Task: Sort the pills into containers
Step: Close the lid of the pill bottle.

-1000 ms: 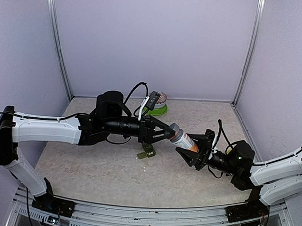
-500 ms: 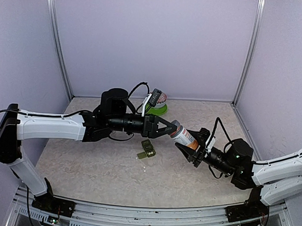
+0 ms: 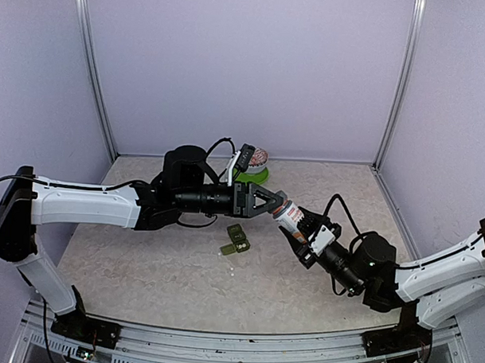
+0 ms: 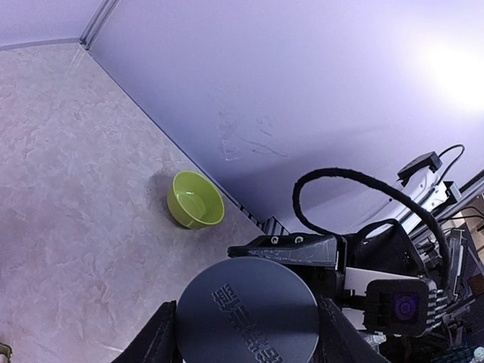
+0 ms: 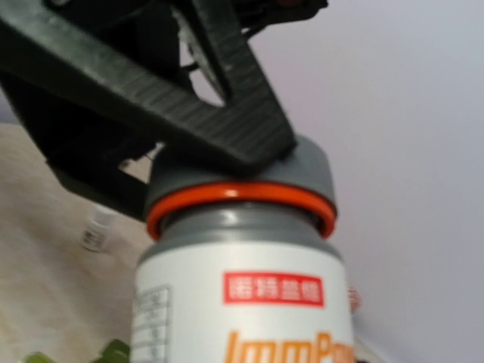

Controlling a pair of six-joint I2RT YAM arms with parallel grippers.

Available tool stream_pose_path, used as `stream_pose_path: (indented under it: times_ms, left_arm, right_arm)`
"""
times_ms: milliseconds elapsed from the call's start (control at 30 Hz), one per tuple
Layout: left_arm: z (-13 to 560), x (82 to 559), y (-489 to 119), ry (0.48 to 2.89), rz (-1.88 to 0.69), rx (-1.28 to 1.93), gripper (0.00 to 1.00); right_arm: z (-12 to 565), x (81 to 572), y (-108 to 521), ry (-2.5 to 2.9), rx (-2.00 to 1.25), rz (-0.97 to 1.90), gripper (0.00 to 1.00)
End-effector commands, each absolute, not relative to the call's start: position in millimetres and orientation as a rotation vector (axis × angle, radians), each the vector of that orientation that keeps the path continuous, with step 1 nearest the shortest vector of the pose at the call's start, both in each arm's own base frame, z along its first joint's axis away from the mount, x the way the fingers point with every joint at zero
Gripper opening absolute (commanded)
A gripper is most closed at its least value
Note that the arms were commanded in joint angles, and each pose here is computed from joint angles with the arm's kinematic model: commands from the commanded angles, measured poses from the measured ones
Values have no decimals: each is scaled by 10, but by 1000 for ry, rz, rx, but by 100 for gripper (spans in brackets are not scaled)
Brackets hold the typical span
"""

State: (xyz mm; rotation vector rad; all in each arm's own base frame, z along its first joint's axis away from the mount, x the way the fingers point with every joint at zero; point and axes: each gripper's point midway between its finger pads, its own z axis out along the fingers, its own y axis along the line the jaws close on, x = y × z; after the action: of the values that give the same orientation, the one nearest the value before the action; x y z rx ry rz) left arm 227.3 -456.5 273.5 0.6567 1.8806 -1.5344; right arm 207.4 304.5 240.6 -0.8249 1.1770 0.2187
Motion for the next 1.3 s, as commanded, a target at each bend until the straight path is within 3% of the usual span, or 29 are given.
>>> stream_pose_path:
  times_ms: [0,567,867,967,1100,1267]
  left_arm:
    - [2520,2118,-4645,1952,-1563,676,32]
    - [2600,1889,-4632,1749,-1596,944,34]
    - [2637,1751,-4587,1653,-1562,1125,34]
    - [2668,1701,-4548,1606,-1544,1159,39]
    - [2701,1753,-4493,1595,-1500,1135,52]
    - [2866,1811,-4401,1561,-1485,1070,77]
  right_arm:
    - [2824,2084,3027,1095,-702,155,37]
    - [2880,1678,3234,1036,-836,475,38]
    - [2926,1694,3165,1119,-775,576,38]
    - [2979,1671,3133,1119,-747,630,38]
    - [2981,1673,3120,1140,-727,667,38]
    - [2925,1706,3081,1161,-714,650,38]
